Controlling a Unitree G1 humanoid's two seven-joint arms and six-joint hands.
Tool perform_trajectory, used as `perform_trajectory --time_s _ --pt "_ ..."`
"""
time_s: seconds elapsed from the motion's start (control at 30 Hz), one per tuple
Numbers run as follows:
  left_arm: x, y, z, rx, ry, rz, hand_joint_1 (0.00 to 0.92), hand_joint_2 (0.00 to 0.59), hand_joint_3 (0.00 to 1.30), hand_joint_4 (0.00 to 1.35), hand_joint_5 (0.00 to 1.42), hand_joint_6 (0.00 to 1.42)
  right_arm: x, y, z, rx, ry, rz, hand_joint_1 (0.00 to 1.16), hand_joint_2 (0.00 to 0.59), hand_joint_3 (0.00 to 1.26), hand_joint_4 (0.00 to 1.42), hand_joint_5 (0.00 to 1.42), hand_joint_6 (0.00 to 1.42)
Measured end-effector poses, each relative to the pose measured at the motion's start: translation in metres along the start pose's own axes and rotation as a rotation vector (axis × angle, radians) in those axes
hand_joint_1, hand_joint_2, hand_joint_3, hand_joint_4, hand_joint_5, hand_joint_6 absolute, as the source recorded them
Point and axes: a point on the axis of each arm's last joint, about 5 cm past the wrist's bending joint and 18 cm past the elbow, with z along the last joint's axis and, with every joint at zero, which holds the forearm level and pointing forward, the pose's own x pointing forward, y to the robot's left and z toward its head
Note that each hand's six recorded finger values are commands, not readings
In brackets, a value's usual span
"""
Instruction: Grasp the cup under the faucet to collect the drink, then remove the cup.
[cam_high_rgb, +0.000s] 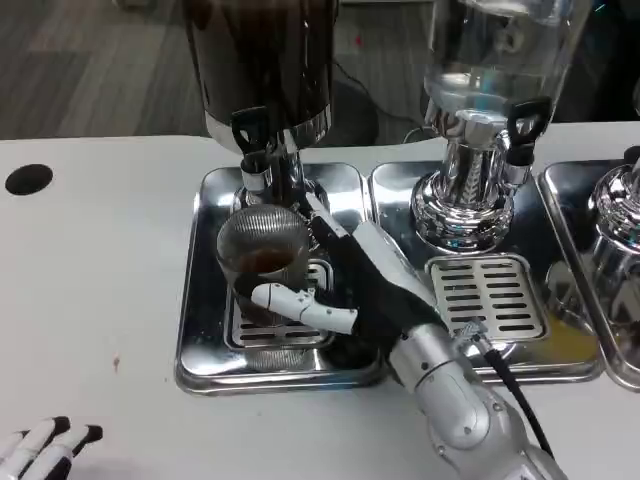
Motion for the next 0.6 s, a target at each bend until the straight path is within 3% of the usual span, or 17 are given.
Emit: perform_trajectory --time_s 0.6 --pt "-0.0021 0.0025 -0.0030 0.000 0.015 -0.005 0.000 0.100 0.19 0.07 0.10 0.35 0.0015 0.0086 0.0009 0.018 -0.004 -0.007 0.34 0.102 0.01 0.06 0.06 0.00"
